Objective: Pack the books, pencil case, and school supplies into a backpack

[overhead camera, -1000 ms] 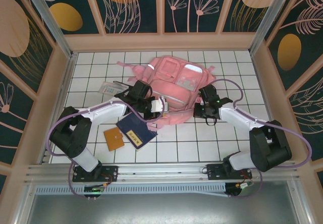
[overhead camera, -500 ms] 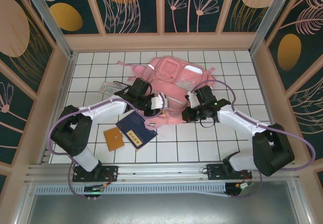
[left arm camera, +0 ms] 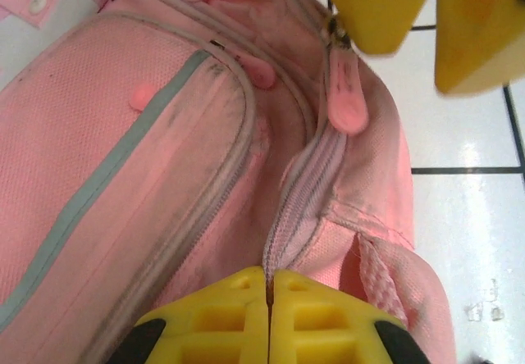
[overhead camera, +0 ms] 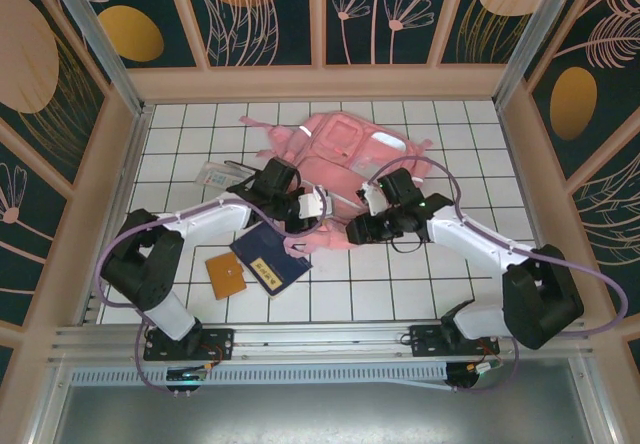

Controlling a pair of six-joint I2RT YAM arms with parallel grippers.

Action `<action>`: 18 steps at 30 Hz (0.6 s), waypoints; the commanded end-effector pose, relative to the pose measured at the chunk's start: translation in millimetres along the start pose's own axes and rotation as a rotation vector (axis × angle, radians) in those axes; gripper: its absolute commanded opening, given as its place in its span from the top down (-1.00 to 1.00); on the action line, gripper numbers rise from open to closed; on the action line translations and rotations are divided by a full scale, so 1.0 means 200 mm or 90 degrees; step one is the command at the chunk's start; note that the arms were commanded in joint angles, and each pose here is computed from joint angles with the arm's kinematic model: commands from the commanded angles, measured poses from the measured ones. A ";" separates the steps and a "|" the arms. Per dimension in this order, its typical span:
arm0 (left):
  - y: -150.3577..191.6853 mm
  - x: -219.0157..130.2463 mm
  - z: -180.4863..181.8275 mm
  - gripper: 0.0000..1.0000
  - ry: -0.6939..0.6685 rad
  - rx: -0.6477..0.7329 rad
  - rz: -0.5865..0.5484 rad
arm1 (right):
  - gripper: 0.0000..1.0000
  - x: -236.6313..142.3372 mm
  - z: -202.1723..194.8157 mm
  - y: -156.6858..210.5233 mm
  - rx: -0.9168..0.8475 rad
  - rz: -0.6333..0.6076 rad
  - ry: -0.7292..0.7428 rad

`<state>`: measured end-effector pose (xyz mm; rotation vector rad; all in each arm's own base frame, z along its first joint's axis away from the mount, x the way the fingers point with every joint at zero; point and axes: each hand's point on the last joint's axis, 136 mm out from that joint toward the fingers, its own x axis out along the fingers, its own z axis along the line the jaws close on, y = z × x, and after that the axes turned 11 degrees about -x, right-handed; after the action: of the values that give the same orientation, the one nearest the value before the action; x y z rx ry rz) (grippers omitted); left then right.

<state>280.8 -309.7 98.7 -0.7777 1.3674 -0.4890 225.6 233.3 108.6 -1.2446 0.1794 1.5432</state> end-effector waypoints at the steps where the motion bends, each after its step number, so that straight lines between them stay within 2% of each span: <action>1: -0.10 -0.11 0.15 0.55 -0.138 -0.001 -0.045 | 0.08 -0.17 -0.01 -0.11 -0.050 -0.063 0.029; 2: -0.12 -0.15 0.17 0.33 -0.160 -0.014 -0.053 | 0.07 -0.21 0.01 -0.14 -0.084 -0.083 0.019; 3: -0.15 -0.19 0.19 0.26 -0.182 -0.034 -0.065 | 0.05 -0.26 0.04 -0.17 -0.128 -0.107 0.014; 5: -0.24 -0.29 0.21 0.22 -0.200 -0.089 -0.088 | 0.02 -0.35 0.02 -0.25 -0.192 -0.157 0.039; 8: -0.29 -0.38 0.19 0.04 -0.192 -0.258 -0.128 | -0.03 -0.45 0.04 -0.33 -0.368 -0.212 0.052; 10: -0.34 -0.41 0.11 0.06 -0.129 -0.379 -0.168 | -0.10 -0.42 0.02 -0.28 -0.523 -0.203 0.077; 12: -0.36 -0.38 -0.03 0.26 -0.042 -0.468 -0.208 | -0.18 -0.36 -0.02 -0.19 -0.655 -0.162 0.082; 13: -0.37 -0.34 -0.15 0.25 -0.020 -0.450 -0.208 | -0.24 -0.31 -0.03 -0.13 -0.729 -0.131 0.071; 15: -0.39 -0.24 -0.40 -0.08 0.000 -0.348 -0.169 | -0.27 -0.26 -0.08 -0.08 -0.804 -0.091 0.068; 16: -0.39 -0.20 -0.47 -0.10 0.012 -0.335 -0.158 | -0.27 -0.23 -0.09 -0.08 -0.828 -0.081 0.048; 18: -0.35 -0.13 -0.50 -0.05 0.021 -0.343 -0.145 | -0.26 -0.21 -0.11 -0.07 -0.852 -0.085 0.016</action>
<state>194.0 -351.6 183.0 -1.3307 1.4275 -0.3742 251.3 199.6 151.9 -2.0844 -0.7822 1.4443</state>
